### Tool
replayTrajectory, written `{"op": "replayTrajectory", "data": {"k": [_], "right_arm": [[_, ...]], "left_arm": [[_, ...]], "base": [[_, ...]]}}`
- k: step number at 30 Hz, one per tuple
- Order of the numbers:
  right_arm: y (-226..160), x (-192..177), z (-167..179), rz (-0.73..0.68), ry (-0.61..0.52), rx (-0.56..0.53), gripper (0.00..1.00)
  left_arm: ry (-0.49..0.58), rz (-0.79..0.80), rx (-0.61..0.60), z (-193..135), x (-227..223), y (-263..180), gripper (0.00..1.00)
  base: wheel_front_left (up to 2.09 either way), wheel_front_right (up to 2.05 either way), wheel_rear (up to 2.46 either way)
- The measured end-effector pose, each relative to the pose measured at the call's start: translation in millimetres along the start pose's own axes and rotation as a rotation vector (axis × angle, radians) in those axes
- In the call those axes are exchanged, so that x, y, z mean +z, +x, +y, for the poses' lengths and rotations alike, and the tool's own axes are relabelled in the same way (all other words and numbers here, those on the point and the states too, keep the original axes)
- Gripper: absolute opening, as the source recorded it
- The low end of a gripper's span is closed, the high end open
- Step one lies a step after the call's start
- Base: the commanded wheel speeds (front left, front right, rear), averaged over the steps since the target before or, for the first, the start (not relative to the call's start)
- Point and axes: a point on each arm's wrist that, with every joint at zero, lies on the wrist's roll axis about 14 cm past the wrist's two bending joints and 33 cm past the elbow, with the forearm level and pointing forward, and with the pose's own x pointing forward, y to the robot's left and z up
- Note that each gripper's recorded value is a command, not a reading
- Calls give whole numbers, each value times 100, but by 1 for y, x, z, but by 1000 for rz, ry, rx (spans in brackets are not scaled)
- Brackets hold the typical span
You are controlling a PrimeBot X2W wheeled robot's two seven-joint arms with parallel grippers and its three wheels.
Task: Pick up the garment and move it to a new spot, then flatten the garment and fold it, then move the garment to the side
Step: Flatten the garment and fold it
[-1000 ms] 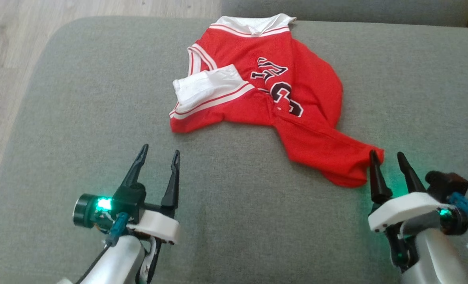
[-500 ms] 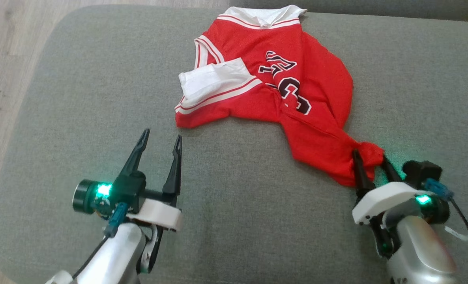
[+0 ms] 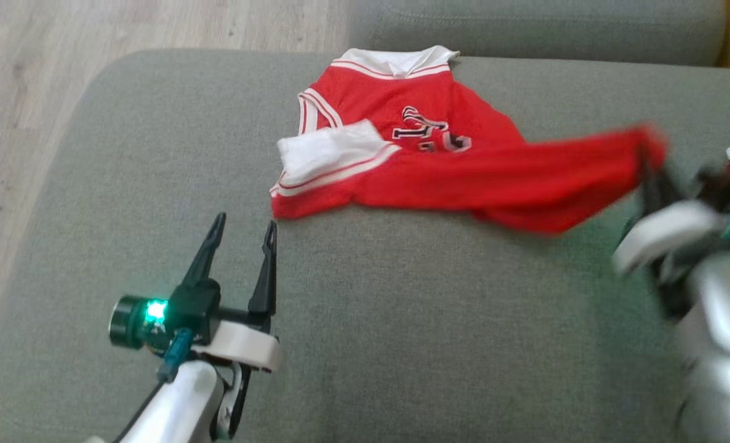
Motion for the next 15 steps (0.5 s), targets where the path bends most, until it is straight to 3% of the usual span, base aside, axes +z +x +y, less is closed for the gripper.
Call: {"op": "replayTrajectory", "data": {"k": [2,3,8,12,15], "right_arm": [[10,43,-18,-84,-64,-20,0],[10,43,-18,-84,-64,-20,0],[15,118,-38,-230,-265,-36,0],[8,121,-38,-247,-314,-34,0],[-6,92,-33,-210,-300,-19,0]], "left_arm": [[-7,-7,2,-2,2,-3,100],[-7,-7,2,-2,2,-3,100],[-22,-35,12,-1,12,-10,100],[-24,-34,28,3,10,-13,100],[-29,-23,18,-1,6,-13,100]], "base": [[0,0,0],[0,0,0],[0,0,0],[0,0,0],[0,0,0]]}}
